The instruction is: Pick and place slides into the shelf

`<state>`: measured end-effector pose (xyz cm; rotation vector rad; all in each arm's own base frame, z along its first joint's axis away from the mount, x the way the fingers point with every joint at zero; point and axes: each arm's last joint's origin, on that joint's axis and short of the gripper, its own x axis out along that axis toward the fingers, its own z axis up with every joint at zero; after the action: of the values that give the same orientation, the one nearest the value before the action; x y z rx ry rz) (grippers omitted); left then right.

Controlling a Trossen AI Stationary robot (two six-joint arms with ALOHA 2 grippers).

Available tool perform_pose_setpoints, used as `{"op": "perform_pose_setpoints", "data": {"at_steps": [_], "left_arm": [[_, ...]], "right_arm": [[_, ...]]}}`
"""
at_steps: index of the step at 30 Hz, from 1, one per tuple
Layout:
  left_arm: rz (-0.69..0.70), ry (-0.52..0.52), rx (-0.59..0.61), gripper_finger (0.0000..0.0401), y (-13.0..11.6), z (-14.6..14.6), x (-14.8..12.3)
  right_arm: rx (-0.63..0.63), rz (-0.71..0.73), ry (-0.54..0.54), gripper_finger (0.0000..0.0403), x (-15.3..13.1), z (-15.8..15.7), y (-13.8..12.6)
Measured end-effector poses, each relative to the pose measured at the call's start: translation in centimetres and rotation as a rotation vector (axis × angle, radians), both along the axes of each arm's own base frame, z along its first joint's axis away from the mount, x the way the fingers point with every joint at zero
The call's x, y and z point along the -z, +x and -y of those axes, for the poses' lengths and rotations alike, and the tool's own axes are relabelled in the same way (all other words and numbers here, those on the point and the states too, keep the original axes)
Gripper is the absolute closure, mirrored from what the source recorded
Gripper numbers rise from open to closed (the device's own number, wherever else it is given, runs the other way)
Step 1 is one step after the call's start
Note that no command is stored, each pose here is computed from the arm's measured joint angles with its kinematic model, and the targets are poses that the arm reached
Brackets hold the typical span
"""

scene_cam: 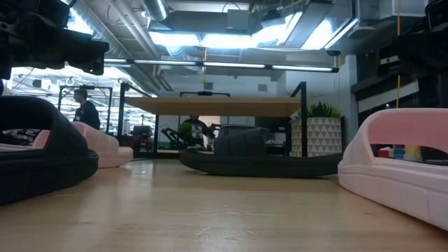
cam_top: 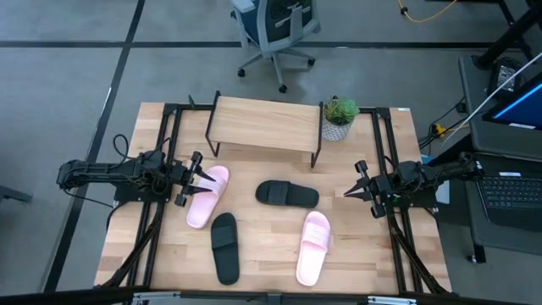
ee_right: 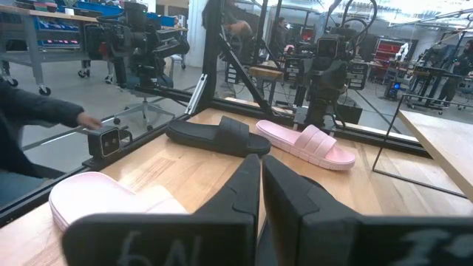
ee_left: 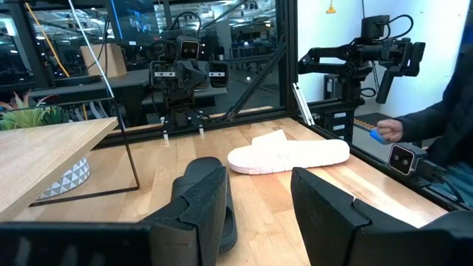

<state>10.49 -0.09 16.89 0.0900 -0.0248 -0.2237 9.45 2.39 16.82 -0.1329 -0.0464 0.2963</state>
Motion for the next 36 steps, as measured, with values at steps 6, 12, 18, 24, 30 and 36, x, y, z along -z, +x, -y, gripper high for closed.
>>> {"op": "perform_pose_setpoints", "data": {"at_steps": [6, 12, 18, 24, 30, 36], "left_arm": [[0.0, 0.0, 0.0, 0.0256, 0.0, 0.0, 0.0], [0.0, 0.0, 0.0, 0.0256, 0.0, 0.0, 0.01], [0.0, 0.0, 0.0, 0.0256, 0.0, 0.0, 0.0], [0.001, 0.0, 0.0, 0.0256, 0.0, 0.0, -0.01], [0.031, -0.004, 0.0, 0.0256, -0.01, 0.0, -0.31], [0.038, -0.004, 0.0, 0.0256, -0.01, 0.0, -0.37]], "right_arm": [[0.0, 0.0, 0.0, 0.0382, 0.0, 0.0, 0.0], [0.0, 0.0, 0.0, 0.0382, 0.0, 0.0, 0.0], [0.0, 0.0, 0.0, 0.0382, 0.0, 0.0, 0.0], [0.0, 0.023, 0.006, 0.0382, -0.22, 0.0, -0.01], [-0.001, 0.022, 0.006, 0.0382, -0.22, 0.0, -0.01], [0.0, 0.021, 0.006, 0.0382, -0.21, 0.0, -0.01]]}}
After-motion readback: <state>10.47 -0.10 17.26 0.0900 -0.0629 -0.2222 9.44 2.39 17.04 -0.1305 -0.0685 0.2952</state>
